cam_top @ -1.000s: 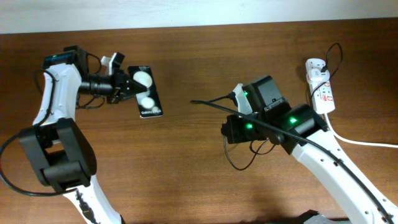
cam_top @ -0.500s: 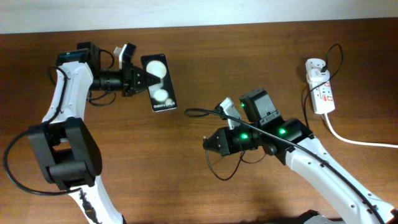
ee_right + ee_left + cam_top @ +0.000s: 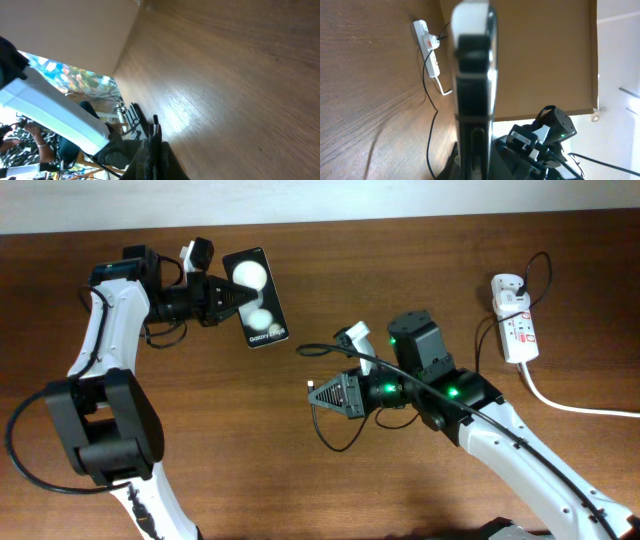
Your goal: Plug charger to phone and switch on socket
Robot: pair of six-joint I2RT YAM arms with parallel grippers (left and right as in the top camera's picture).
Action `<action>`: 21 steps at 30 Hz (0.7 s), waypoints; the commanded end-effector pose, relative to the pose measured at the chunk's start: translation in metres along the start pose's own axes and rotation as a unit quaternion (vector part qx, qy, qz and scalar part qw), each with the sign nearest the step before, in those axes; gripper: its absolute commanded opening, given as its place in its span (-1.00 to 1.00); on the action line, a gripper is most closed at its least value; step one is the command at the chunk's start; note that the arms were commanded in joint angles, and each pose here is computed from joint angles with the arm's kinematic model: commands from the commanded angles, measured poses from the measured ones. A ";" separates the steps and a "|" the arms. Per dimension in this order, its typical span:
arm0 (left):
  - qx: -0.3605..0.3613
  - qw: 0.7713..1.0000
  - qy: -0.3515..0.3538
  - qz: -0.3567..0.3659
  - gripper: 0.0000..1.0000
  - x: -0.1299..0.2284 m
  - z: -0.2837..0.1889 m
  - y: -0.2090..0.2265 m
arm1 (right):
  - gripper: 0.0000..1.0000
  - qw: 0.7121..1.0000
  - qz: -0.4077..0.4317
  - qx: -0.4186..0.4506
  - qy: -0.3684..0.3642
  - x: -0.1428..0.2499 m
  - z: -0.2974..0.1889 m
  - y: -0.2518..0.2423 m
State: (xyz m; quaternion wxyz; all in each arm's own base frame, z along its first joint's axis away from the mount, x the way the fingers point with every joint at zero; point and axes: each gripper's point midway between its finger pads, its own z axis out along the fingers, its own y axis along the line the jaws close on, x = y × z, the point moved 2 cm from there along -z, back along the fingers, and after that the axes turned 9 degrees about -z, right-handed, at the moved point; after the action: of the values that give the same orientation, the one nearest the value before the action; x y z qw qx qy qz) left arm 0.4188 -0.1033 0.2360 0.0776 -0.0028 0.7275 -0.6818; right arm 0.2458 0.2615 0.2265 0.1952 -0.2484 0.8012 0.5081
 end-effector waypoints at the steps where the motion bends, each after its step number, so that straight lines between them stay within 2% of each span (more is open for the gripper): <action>1: 0.031 0.999 -0.004 0.015 -1.00 -0.002 -0.001 -0.012 | -0.92 1.000 -0.006 -0.030 -0.004 -0.005 0.000 0.009; 9: 0.029 0.999 -0.003 0.015 -1.00 -0.001 0.000 -0.012 | -0.92 0.996 -0.011 -0.085 0.005 -0.011 0.022 -0.003; 13: 0.028 0.999 0.007 0.015 -1.00 0.002 0.008 -0.012 | -0.92 0.996 0.005 -0.088 0.012 -0.010 0.033 -0.016; 21: 0.019 0.999 0.035 0.016 -1.00 0.011 0.029 -0.010 | -0.92 0.995 -0.006 -0.104 0.010 -0.012 0.032 -0.012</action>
State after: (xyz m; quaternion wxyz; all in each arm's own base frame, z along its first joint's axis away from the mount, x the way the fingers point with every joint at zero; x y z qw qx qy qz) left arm 0.4122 -0.1271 0.2357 0.0580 0.0180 0.7279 -0.6830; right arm 0.2670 0.2887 0.2088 0.1697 -0.2709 0.7538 0.5742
